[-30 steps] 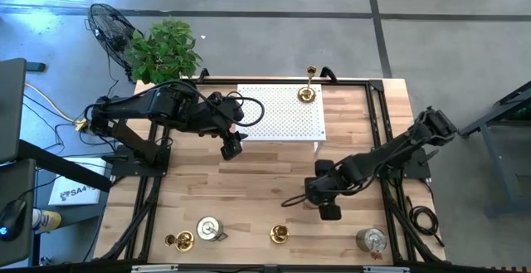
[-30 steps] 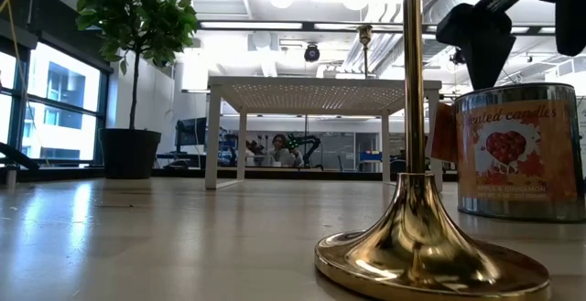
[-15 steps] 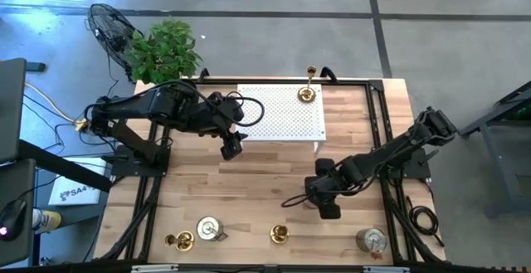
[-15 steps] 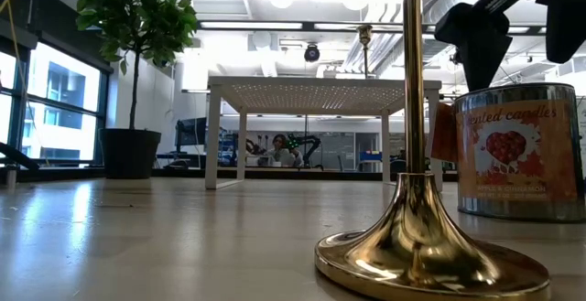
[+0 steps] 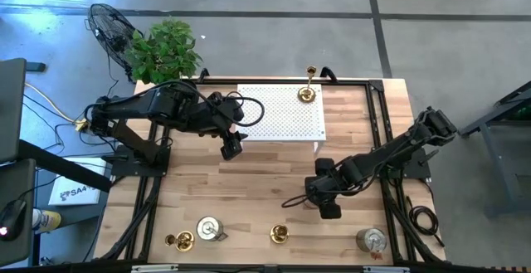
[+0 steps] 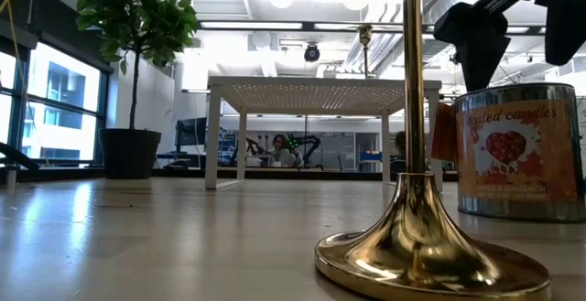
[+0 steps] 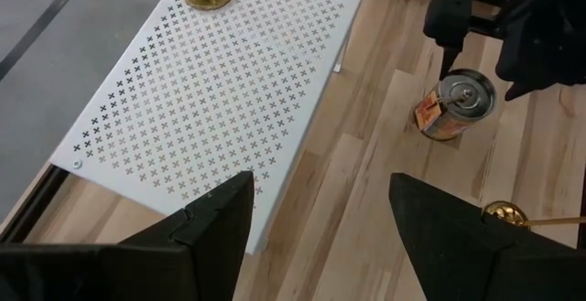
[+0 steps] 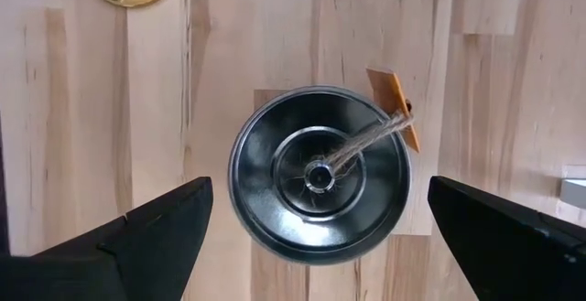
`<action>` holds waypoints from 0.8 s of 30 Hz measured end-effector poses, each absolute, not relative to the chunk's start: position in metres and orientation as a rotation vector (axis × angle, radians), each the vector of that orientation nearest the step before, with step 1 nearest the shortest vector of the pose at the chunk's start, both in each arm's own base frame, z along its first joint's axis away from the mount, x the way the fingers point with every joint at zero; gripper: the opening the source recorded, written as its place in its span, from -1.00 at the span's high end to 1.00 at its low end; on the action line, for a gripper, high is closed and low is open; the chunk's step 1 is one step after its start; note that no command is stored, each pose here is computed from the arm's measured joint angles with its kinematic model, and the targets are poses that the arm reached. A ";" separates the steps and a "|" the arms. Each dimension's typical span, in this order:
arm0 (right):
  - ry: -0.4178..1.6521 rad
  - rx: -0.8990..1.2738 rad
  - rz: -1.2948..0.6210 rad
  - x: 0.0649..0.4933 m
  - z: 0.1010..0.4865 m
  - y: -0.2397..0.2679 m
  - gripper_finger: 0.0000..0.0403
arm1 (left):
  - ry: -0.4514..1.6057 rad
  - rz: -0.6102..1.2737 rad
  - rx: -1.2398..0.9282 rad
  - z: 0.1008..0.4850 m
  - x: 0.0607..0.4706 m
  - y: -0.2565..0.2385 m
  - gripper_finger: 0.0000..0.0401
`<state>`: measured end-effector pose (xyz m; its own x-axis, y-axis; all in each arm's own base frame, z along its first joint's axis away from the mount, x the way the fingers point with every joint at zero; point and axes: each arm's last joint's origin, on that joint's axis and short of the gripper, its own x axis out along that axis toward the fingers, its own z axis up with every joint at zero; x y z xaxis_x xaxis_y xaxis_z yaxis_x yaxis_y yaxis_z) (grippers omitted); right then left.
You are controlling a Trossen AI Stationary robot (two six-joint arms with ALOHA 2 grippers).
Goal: Pick & Place candle stick holders
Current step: Put the top silver scented candle on the shelf
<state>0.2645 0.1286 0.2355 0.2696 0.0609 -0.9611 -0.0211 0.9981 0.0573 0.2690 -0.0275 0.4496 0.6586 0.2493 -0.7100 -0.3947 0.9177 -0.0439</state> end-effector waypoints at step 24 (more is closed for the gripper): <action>1.299 0.075 0.093 0.264 0.221 0.130 -0.98 | 0.770 0.367 -0.201 0.450 0.269 -0.028 -0.25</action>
<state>0.2639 0.1303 0.2209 0.2655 0.1110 -0.9577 -0.0267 0.9938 0.1078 0.2690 -0.0275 0.4496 0.6586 0.2492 -0.7101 -0.3946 0.9178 -0.0440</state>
